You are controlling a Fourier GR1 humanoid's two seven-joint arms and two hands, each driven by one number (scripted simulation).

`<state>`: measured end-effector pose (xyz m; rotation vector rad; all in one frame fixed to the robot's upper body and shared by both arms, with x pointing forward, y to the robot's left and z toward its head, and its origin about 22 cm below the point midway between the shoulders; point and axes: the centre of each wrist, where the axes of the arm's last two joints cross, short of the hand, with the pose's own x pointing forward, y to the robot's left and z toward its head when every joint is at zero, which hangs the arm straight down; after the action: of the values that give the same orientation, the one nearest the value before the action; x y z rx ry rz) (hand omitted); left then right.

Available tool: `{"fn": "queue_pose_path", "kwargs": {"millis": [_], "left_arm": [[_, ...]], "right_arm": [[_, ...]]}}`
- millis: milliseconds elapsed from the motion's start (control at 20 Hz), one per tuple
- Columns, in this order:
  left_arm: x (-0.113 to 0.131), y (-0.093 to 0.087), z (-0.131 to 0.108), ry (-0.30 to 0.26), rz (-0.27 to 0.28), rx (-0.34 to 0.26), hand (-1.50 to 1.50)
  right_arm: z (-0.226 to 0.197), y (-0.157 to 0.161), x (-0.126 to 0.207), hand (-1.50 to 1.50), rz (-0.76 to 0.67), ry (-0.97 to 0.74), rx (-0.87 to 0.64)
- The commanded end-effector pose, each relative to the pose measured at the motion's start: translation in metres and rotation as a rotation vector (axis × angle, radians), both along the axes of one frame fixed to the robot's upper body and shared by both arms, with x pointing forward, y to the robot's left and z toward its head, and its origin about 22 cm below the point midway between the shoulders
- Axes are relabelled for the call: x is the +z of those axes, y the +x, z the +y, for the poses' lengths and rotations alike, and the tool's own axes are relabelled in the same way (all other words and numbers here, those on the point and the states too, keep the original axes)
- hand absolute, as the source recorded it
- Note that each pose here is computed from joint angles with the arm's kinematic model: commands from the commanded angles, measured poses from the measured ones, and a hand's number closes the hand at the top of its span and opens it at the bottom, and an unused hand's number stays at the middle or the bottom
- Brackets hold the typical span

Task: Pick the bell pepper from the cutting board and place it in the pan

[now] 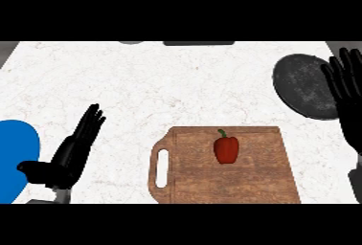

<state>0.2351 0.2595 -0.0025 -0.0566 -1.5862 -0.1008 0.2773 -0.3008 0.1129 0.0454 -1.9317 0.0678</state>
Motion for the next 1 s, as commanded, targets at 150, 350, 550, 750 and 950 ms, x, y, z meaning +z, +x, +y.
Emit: {"fn": "queue_pose_path", "kwargs": {"millis": [150, 350, 550, 750, 950], "left_arm": [[0.01, 0.02, -0.023, -0.019, 0.067, -0.107, 0.0], [-0.009, 0.006, -0.034, -0.07, 0.177, -0.147, 0.0], [0.011, 0.021, -0.05, -0.096, 0.216, -0.119, 0.0], [0.017, 0.017, -0.037, -0.083, 0.219, -0.125, 0.0], [0.016, 0.019, -0.048, -0.101, 0.234, -0.14, 0.0]], "right_arm": [[0.066, 0.021, 0.023, 1.5, -0.04, -0.486, 0.191], [0.041, 0.028, 0.06, 1.5, -0.199, -1.034, 0.038], [0.13, 0.026, -0.001, -1.5, -0.325, -0.904, 0.077], [0.155, 0.036, 0.012, -1.5, -0.277, -1.103, 0.163], [0.159, 0.03, 0.0, -1.5, -0.043, -1.517, 0.212]]}}
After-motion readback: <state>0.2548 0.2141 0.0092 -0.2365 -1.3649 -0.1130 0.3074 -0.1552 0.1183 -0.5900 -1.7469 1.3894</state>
